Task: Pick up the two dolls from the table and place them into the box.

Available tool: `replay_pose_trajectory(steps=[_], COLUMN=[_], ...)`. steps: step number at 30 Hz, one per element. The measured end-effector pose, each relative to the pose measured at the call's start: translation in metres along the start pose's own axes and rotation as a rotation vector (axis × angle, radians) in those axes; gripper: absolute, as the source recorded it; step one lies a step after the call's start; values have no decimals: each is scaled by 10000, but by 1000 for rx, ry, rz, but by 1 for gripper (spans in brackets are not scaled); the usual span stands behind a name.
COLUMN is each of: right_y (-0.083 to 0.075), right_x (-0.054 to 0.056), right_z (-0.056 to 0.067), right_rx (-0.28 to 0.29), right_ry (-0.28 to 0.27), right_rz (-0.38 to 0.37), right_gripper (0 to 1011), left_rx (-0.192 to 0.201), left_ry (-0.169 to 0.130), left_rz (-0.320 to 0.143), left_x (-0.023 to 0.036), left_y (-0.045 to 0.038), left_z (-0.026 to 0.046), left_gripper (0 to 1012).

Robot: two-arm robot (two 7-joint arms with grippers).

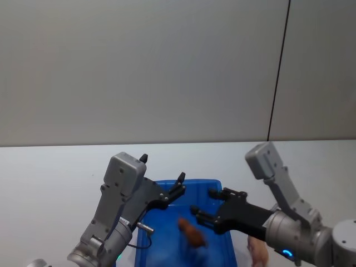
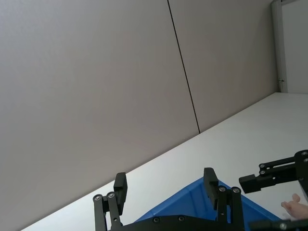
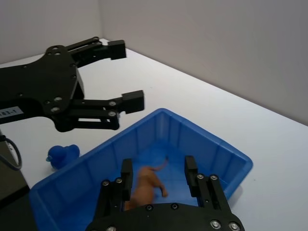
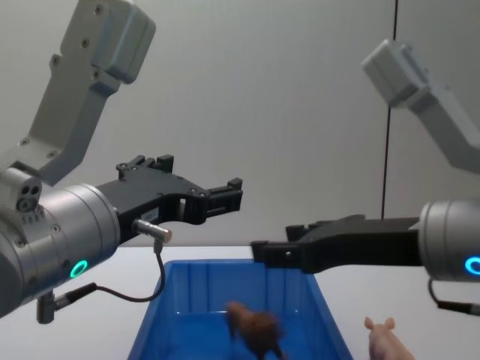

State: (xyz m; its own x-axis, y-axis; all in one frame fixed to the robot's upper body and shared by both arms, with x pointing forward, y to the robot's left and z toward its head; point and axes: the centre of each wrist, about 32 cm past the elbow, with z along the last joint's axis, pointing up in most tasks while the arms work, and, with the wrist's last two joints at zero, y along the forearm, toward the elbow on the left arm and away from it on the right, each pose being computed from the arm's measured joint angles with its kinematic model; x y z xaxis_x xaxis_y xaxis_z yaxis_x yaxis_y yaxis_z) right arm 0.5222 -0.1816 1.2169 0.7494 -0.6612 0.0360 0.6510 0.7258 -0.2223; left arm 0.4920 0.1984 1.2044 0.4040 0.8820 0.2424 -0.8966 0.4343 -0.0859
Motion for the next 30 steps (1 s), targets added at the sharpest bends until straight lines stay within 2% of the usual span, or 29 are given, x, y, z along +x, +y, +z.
replay_pose_trajectory(steps=[1, 6, 14, 19, 30], right_y=[29, 78, 41, -53, -366], right_x=[-9, -22, -10, 6, 11], right_z=[3, 4, -38, -88, -252], right_rx=[-1, -6, -14, -18, -36], right_ry=[1, 2, -1, -8, -1], right_rz=[12, 36, 12, -29, -133], right_gripper=[643, 797, 998, 1001, 1001], left_rx=[0, 0, 0, 0, 0], left_ry=[0, 0, 0, 0, 0], left_rz=[0, 0, 0, 0, 0], left_x=[0, 0, 0, 0, 0], left_y=[0, 0, 0, 0, 0], left_z=[0, 0, 0, 0, 0], left_gripper=[1001, 1001, 1001, 1001, 1001])
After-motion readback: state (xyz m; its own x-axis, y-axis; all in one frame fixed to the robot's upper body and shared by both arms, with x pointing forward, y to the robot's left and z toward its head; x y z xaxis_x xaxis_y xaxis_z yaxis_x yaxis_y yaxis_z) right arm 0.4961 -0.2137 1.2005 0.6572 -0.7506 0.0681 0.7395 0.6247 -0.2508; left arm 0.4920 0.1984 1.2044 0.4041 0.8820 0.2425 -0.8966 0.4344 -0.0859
